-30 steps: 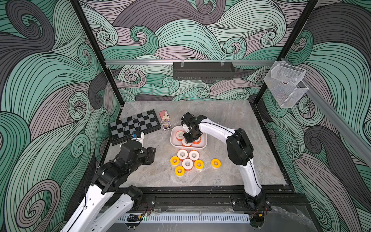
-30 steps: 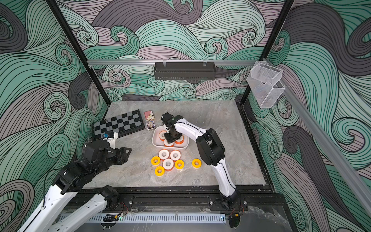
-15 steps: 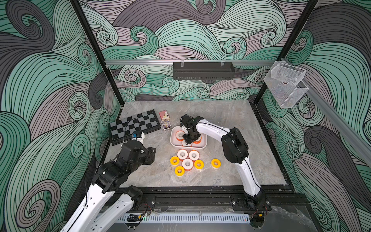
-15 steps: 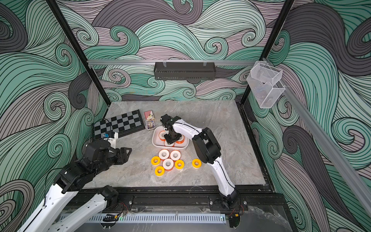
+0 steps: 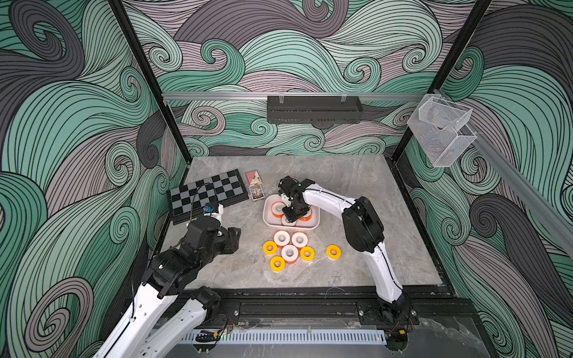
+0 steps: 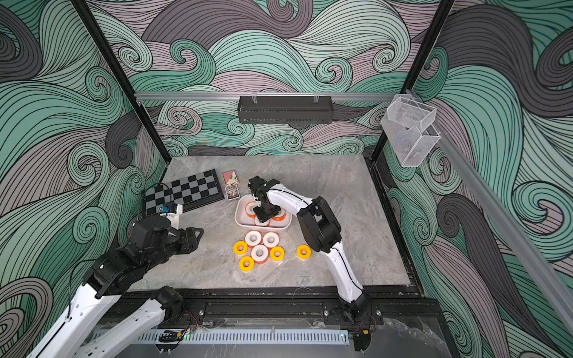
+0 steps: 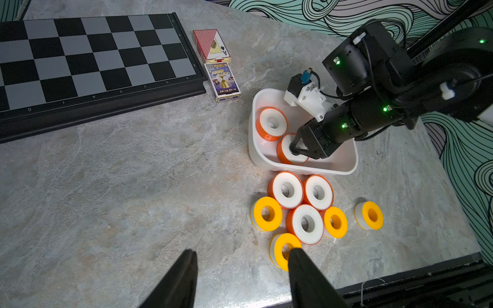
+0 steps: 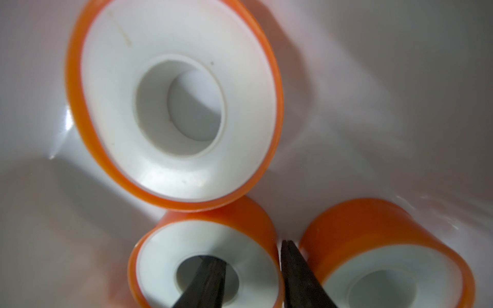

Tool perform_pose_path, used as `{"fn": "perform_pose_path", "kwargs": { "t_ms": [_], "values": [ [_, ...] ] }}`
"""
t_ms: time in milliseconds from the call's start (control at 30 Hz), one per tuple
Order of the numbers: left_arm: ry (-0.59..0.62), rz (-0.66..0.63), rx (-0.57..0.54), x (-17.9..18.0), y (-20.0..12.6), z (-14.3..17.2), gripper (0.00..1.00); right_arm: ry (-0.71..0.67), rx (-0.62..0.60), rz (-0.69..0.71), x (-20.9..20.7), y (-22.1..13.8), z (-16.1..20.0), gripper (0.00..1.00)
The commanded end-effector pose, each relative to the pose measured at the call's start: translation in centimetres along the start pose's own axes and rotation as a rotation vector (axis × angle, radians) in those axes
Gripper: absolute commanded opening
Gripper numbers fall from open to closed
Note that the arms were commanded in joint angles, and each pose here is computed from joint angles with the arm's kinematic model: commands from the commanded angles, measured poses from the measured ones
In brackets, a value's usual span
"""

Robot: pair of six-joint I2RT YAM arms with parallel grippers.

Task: Put the sealing tape into the storage box
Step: Place the sealing tape in the storage box, then pick up the sealing tape at the center of the board.

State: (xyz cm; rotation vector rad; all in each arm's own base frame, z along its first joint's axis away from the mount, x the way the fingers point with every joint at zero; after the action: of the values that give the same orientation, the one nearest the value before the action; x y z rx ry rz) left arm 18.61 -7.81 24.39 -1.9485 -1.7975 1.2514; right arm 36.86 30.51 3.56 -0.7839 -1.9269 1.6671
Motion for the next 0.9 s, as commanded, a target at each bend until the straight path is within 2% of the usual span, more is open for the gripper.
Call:
{"fn": "perform_pose_path", "kwargs": {
  "t_ms": [0,333,433,600,767,867],
  "values": [
    [0.01,-0.017,-0.005,0.3,0.0,0.0,0.58,0.007,-0.055,0.007,-0.1,-3.0,-0.5,0.39],
    [0.009,-0.022,0.014,0.2,0.4,0.2,0.58,0.015,-0.151,0.032,0.3,-8.3,-0.2,0.41],
    [0.003,-0.02,0.047,-0.2,1.0,0.6,0.58,0.015,-0.194,0.098,-0.1,-10.7,0.9,0.41],
    [-0.097,0.074,0.2,-2.6,4.3,3.1,0.57,0.061,-0.296,0.117,0.2,-12.9,4.9,0.42],
    [-0.109,0.001,0.302,-2.2,8.7,5.3,0.56,0.102,-0.331,0.14,0.3,-12.1,11.1,0.44],
    [-0.112,-0.005,0.324,-2.2,10.5,6.2,0.55,0.117,-0.369,0.131,0.7,-11.4,13.9,0.44]
  ]
}}
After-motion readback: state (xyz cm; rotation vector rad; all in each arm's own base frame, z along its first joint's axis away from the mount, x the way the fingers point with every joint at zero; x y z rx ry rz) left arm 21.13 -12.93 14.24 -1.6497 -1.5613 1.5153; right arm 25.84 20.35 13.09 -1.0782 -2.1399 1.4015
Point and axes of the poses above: each gripper's point midway between its finger pads, its own y axis out along the fingers, its own x axis along the line the jaws close on, z = x × y, the point moved 1 cm from there along -y, back along the fingers, and after that the axes turned 14 degrees about -y, right-handed, at the moved point
